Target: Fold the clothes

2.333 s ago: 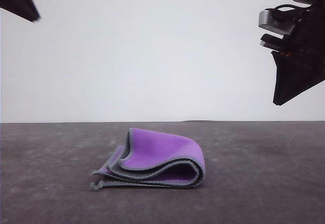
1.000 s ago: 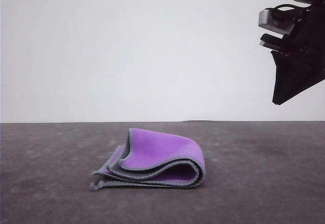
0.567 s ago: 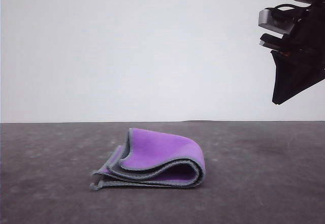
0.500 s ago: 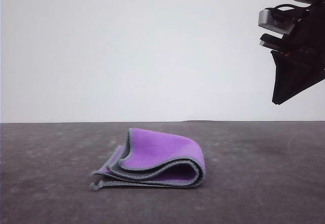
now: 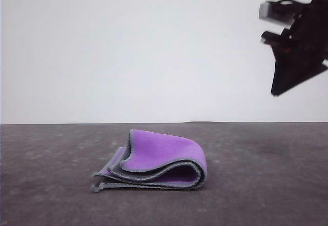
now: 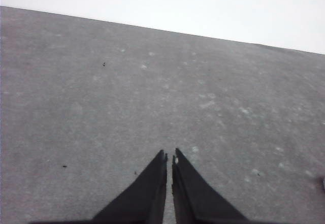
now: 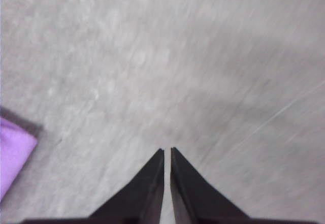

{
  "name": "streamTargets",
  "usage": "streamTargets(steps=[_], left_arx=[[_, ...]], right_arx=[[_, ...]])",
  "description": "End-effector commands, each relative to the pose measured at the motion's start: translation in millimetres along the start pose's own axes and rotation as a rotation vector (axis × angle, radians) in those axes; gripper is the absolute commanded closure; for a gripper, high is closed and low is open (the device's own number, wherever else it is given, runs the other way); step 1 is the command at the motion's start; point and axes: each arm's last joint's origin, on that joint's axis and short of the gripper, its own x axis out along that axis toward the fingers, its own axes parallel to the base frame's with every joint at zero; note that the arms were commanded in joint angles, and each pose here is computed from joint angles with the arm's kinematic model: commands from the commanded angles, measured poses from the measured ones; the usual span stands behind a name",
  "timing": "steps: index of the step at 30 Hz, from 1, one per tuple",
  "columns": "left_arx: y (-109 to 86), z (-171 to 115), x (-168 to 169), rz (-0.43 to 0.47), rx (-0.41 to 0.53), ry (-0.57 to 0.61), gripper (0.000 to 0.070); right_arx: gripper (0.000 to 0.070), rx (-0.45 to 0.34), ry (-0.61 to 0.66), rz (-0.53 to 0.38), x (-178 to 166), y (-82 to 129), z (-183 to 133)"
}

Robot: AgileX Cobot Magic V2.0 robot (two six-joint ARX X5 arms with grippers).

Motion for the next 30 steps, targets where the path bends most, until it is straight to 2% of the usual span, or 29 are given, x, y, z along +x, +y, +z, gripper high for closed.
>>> streamTargets(steps=[1, 6, 12, 17, 24, 30], left_arx=[[1.5, -7, 2, 0.008, -0.004, 0.024, 0.0696], [1.5, -7, 2, 0.008, -0.004, 0.024, 0.0696], [1.5, -7, 2, 0.008, -0.004, 0.024, 0.0696], [1.5, -7, 2, 0.008, -0.004, 0.024, 0.0696], [1.5, -7, 2, 0.008, -0.004, 0.024, 0.0696], [1.5, -7, 2, 0.008, -0.004, 0.024, 0.0696]], right_arx=[[0.0683, -0.08, -0.092, -0.031, -19, 1, 10], [0.0683, -0.11, -0.258, -0.107, -63, -3, 14], [0.0683, -0.066, -0.402, -0.23, -98, -14, -19], [0.0683, -0.039, -0.483, -0.299, -97, -12, -69], [0.0683, -0.031, -0.579, -0.369, -81, 4, -144], [0.0683, -0.058, -0.661, -0.386, -72, 13, -184]])
